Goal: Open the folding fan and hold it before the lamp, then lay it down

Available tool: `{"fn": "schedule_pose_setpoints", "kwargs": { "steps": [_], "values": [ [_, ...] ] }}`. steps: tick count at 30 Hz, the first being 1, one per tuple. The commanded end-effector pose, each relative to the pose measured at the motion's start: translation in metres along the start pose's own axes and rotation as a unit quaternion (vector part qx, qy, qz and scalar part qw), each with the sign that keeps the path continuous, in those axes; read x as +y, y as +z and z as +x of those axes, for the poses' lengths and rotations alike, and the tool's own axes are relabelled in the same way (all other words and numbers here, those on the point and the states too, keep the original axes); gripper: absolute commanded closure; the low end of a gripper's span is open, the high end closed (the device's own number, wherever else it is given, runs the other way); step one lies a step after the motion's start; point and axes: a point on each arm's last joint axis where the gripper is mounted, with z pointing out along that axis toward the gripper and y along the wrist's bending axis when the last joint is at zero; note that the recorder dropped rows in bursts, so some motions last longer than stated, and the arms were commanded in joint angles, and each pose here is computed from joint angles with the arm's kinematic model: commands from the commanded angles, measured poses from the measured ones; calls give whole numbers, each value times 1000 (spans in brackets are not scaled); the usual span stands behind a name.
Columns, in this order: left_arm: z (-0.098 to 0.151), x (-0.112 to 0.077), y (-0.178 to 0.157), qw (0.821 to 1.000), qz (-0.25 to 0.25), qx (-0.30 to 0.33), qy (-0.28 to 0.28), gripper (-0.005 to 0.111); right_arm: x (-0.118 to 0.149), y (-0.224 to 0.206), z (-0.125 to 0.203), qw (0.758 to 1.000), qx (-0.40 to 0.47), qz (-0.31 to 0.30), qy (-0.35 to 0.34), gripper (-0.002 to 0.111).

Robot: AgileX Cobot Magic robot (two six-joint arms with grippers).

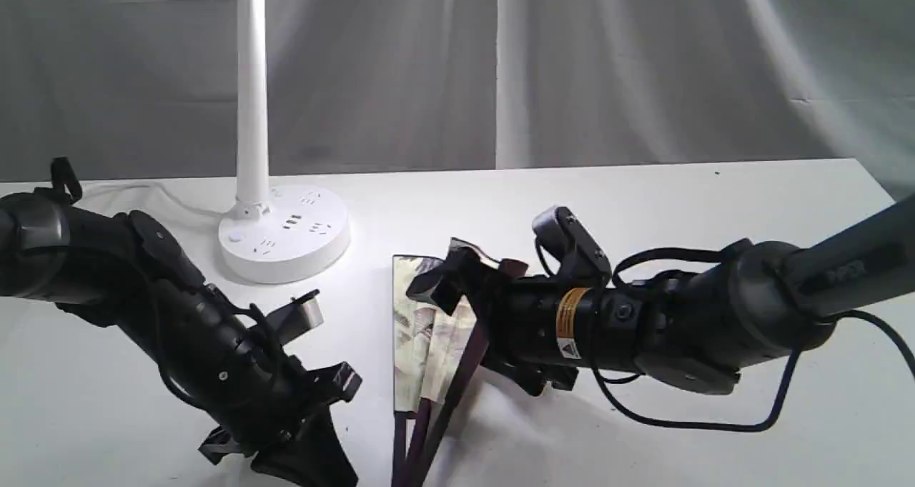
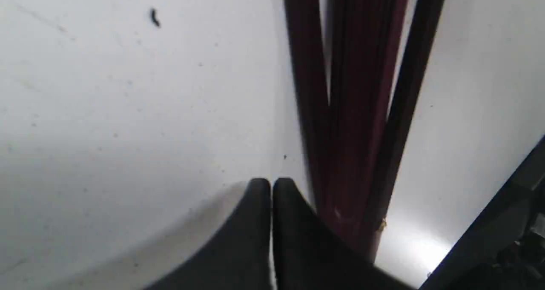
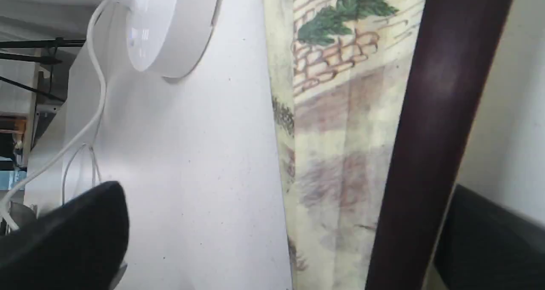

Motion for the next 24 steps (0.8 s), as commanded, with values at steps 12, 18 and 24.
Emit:
{"fn": "schedule_pose_setpoints", "kwargs": {
  "steps": [12,18,24],
  "values": [
    [0,-1,2,1000,-1,1,2,107,12,5,-34,994,-44,72,-65,45],
    [-3,-1,2,1000,0,-17,-4,107,5,4,-35,990,-45,110,-74,45],
    [-21,-9,-5,995,17,-92,46,107,-9,-1,-39,980,-51,175,-80,45]
  ]
}}
